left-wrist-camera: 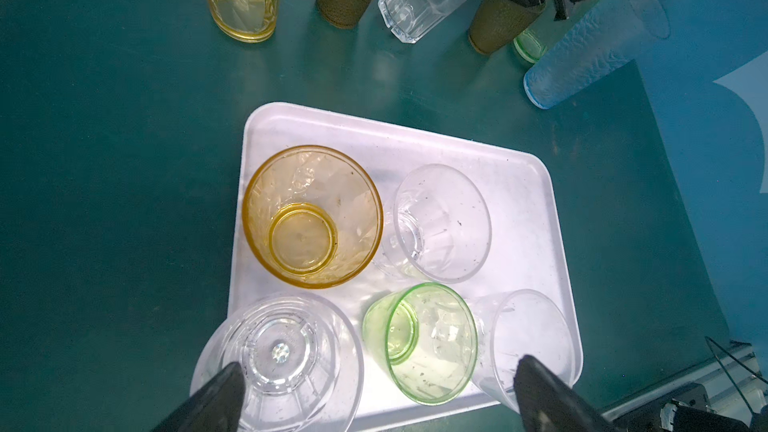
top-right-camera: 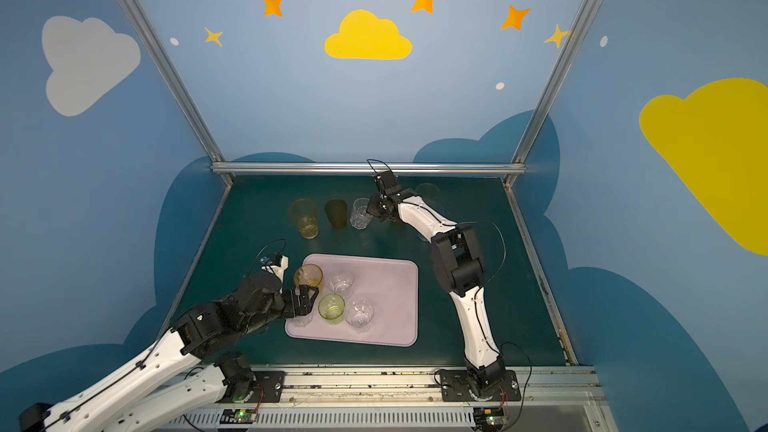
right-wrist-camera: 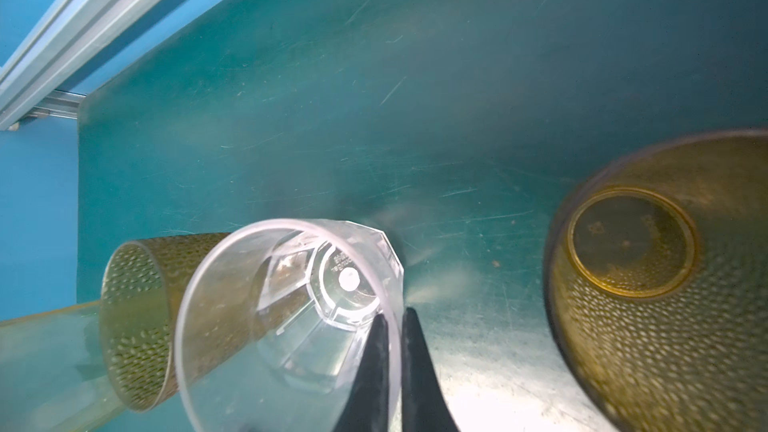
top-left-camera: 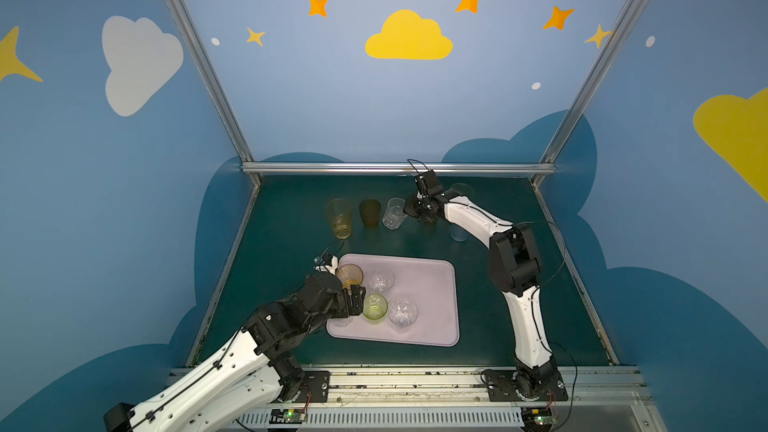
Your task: Place the glasses into the tray
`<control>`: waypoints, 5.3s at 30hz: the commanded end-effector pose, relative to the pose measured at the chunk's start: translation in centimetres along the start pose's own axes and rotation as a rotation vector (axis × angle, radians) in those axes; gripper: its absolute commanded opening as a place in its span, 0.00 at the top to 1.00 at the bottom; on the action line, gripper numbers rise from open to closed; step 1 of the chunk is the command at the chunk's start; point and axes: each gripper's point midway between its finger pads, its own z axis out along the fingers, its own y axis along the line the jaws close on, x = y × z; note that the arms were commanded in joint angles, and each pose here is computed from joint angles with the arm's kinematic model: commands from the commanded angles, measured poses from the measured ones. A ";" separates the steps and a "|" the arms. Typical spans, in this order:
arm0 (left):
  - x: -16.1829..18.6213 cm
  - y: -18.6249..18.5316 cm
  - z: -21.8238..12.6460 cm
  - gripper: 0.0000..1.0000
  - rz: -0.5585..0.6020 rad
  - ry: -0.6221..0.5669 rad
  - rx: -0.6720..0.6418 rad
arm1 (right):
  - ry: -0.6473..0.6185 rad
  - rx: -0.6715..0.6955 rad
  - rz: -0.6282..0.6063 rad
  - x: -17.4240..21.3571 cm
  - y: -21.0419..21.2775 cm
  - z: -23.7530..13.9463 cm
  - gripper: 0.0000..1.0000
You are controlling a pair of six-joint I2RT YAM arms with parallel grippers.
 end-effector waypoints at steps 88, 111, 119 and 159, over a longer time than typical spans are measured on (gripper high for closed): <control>-0.9 -1.3 -1.8 0.00 -0.056 -0.086 0.147 | -0.186 -0.037 -0.206 10.7 -2.7 -26.9 1.00; -2.8 -2.9 -0.9 0.00 -0.053 -0.134 0.164 | -0.091 0.093 -0.146 16.2 -8.4 -24.2 1.00; -2.4 -3.4 -0.2 0.00 -0.043 -0.100 0.167 | -0.044 0.076 -0.148 17.1 -7.2 -21.9 1.00; -1.8 -3.4 0.4 0.00 -0.059 -0.072 0.166 | 0.123 0.108 -0.249 20.5 -3.0 -16.0 1.00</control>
